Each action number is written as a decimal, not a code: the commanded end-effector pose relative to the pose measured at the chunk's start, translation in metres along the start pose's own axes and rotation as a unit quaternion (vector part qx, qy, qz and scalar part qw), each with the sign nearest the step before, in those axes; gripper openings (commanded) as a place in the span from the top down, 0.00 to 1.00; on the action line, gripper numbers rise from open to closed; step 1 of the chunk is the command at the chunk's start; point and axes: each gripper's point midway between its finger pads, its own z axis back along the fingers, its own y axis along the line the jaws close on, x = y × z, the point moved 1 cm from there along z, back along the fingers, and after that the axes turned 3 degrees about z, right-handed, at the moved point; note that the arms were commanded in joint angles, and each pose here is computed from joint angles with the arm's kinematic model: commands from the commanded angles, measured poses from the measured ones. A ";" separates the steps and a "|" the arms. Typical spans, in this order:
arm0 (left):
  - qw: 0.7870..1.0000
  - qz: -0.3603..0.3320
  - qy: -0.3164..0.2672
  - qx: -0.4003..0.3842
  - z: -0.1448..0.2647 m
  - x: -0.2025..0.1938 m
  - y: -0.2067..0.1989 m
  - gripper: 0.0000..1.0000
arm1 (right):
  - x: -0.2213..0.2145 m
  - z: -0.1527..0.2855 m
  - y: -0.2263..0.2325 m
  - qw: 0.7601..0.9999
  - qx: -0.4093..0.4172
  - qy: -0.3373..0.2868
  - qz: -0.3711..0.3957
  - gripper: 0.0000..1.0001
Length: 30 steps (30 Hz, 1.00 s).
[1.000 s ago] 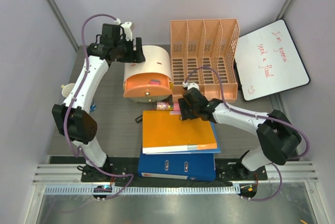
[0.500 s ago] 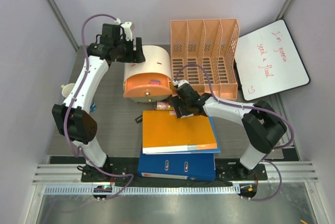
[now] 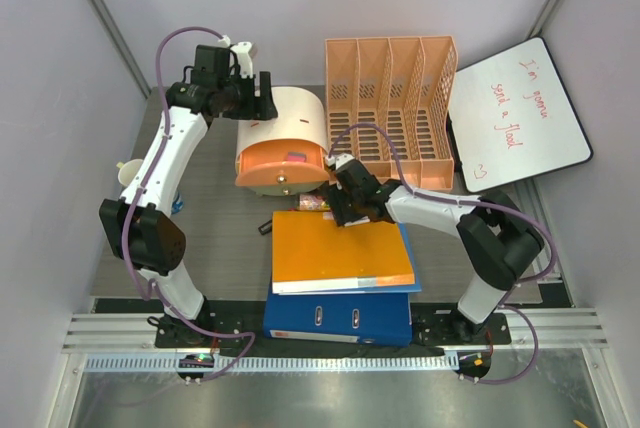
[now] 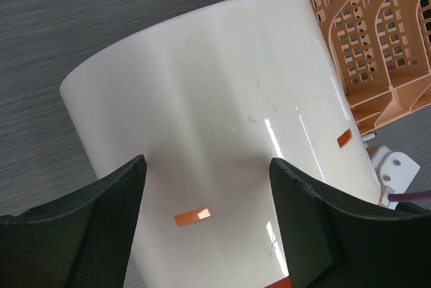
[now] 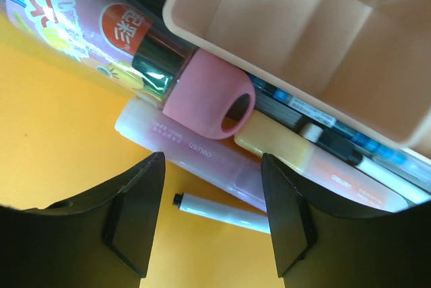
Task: Organize the desk
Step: Pick up the stationery from the center of the board.
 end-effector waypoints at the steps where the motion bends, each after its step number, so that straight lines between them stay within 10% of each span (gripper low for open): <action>1: 1.000 -0.008 -0.009 0.004 0.005 0.007 -0.001 0.26 | -0.007 -0.009 0.015 0.999 0.045 0.002 0.000 0.36; 17: 1.000 -0.005 -0.008 0.000 0.002 0.007 -0.002 0.26 | -0.013 0.018 0.018 0.997 0.063 -0.019 -0.035 0.50; 25: 1.000 -0.006 -0.007 0.004 0.001 0.007 0.000 0.26 | -0.003 0.035 0.019 0.996 0.070 -0.032 -0.040 0.99; 30: 1.000 -0.007 -0.007 0.002 0.001 0.006 -0.001 0.26 | 0.007 0.060 0.018 0.995 0.073 -0.046 -0.049 0.99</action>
